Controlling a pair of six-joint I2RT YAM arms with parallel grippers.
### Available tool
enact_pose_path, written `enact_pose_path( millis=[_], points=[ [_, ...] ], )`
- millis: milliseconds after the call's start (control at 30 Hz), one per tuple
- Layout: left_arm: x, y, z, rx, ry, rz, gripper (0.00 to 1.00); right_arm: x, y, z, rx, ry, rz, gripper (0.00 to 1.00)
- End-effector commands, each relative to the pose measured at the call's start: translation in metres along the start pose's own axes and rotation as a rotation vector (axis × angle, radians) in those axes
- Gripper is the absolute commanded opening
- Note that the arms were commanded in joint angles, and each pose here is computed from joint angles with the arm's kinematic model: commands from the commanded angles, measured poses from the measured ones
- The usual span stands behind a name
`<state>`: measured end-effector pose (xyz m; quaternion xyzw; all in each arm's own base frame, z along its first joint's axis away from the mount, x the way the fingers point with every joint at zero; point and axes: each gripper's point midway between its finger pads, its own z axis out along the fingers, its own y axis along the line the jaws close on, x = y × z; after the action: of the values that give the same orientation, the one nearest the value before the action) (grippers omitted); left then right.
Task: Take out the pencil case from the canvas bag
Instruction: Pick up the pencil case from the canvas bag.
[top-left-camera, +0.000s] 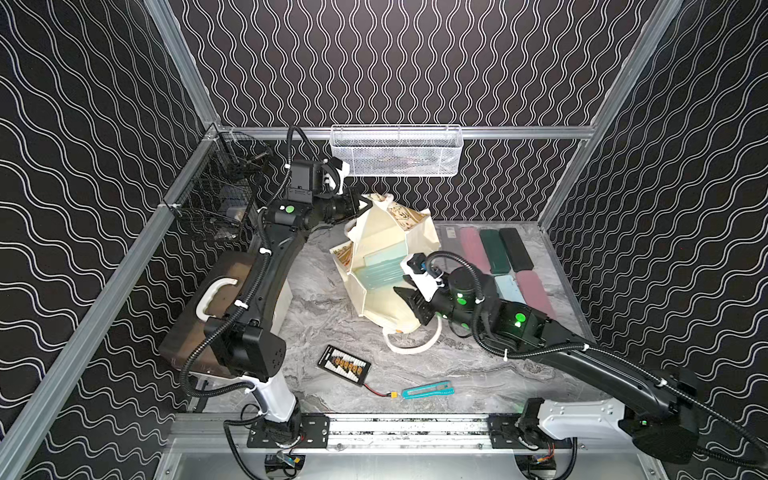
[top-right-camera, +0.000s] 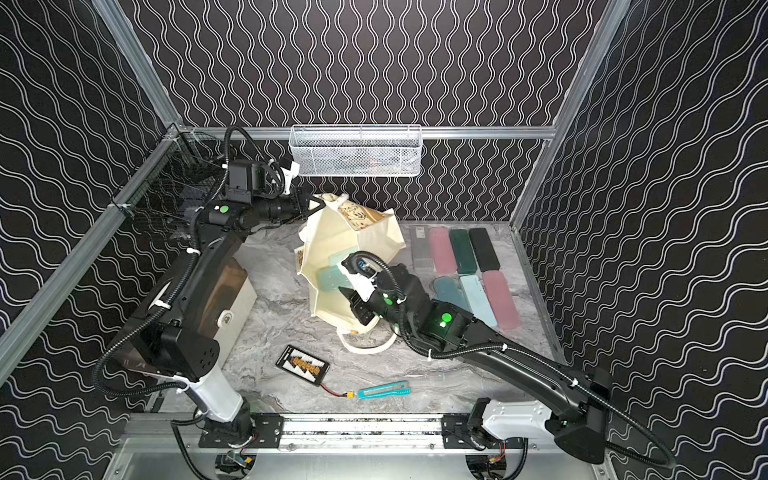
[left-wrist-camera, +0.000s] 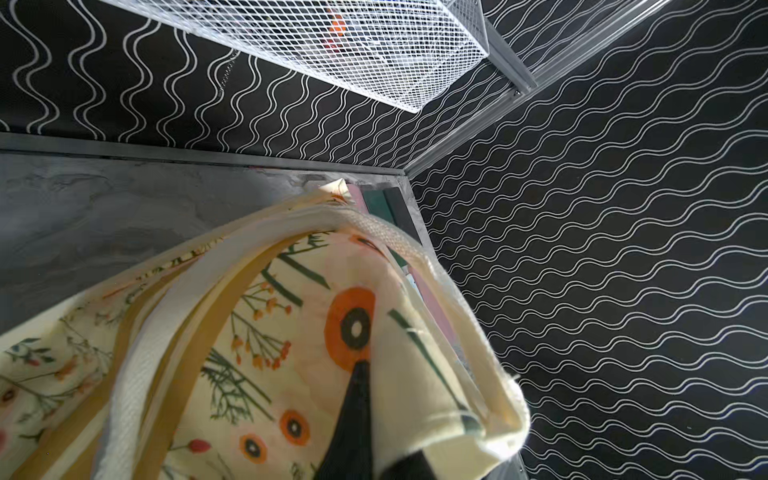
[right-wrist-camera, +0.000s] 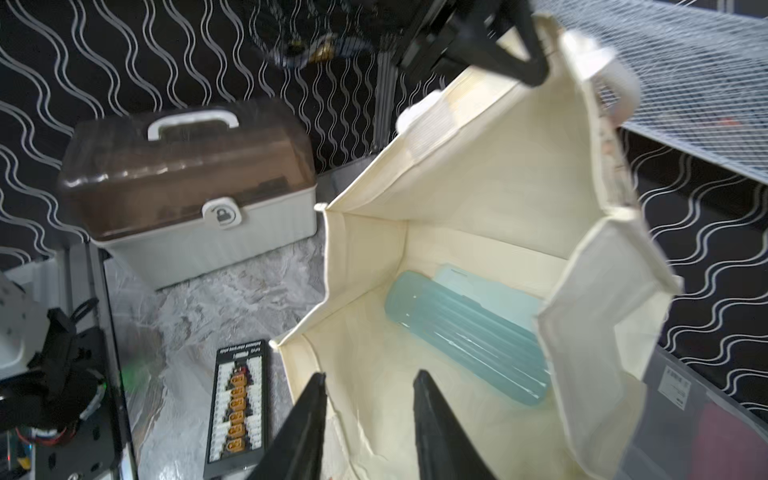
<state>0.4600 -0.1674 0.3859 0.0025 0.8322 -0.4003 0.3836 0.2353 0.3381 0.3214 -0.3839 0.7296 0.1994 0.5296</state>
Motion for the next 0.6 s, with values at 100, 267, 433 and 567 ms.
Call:
enact_pose_path(
  millis=[100,267,433,567],
  points=[
    [-0.003,-0.009,0.003,0.001,-0.043,0.075,0.00,0.053,-0.002,0.042,0.088,0.192,-0.019,0.34],
    [0.005,-0.012,0.004,0.011,-0.030,0.074,0.00,0.094,-0.008,0.076,0.185,0.316,0.023,0.33],
    [0.008,-0.016,0.000,0.010,-0.023,0.083,0.00,0.121,-0.014,0.101,0.247,0.376,0.098,0.33],
    [0.010,-0.018,-0.006,0.007,-0.025,0.092,0.00,0.136,-0.024,0.116,0.293,0.417,0.162,0.33]
  ],
)
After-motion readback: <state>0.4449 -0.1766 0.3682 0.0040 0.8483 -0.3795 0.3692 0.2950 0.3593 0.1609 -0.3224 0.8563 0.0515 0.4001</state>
